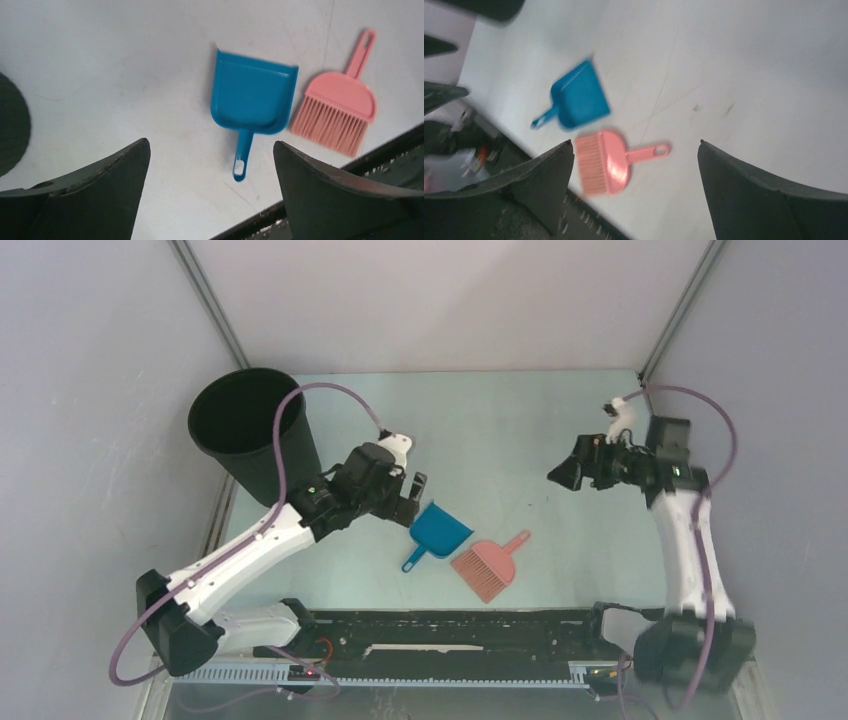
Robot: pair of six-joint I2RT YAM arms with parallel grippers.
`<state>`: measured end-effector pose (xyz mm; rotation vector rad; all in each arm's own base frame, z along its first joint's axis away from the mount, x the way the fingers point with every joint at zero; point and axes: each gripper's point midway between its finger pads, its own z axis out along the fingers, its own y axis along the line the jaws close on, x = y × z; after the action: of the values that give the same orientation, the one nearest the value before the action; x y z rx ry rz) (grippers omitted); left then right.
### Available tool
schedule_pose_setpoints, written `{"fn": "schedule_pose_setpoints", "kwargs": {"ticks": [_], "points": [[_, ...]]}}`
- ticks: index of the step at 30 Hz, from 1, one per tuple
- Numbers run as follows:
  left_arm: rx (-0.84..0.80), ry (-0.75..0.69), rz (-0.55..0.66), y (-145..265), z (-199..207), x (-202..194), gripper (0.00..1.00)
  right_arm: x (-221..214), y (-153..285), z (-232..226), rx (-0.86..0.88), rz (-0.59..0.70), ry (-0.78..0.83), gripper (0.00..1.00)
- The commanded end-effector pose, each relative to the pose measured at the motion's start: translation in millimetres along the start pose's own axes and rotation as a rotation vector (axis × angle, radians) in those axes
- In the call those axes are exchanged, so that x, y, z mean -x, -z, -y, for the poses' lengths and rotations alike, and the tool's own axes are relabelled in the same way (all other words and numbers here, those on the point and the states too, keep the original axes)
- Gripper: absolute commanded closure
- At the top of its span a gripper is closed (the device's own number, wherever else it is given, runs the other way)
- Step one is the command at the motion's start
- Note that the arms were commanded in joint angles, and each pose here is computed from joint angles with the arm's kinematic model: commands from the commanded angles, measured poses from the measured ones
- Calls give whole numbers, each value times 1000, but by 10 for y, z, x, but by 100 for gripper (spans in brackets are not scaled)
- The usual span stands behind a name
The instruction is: Sweep away the paper scraps from the table
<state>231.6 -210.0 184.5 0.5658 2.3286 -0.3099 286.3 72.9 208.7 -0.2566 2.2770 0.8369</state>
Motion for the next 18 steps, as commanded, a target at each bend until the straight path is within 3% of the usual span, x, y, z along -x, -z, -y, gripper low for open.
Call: {"fn": "schedule_pose_setpoints", "kwargs": {"ticks": [1,5,8,18], "points": [[97,65,283,266,-244,545,0,428,336,62,-187,413,135,0],[92,171,473,291,-447,486,0,320,446,204,-302,629,64,0],[161,229,554,434,-677,487,0,300,502,266,-346,626,1,0],[206,197,528,424,-754,417,0,379,558,372,-404,642,-55,0]]}}
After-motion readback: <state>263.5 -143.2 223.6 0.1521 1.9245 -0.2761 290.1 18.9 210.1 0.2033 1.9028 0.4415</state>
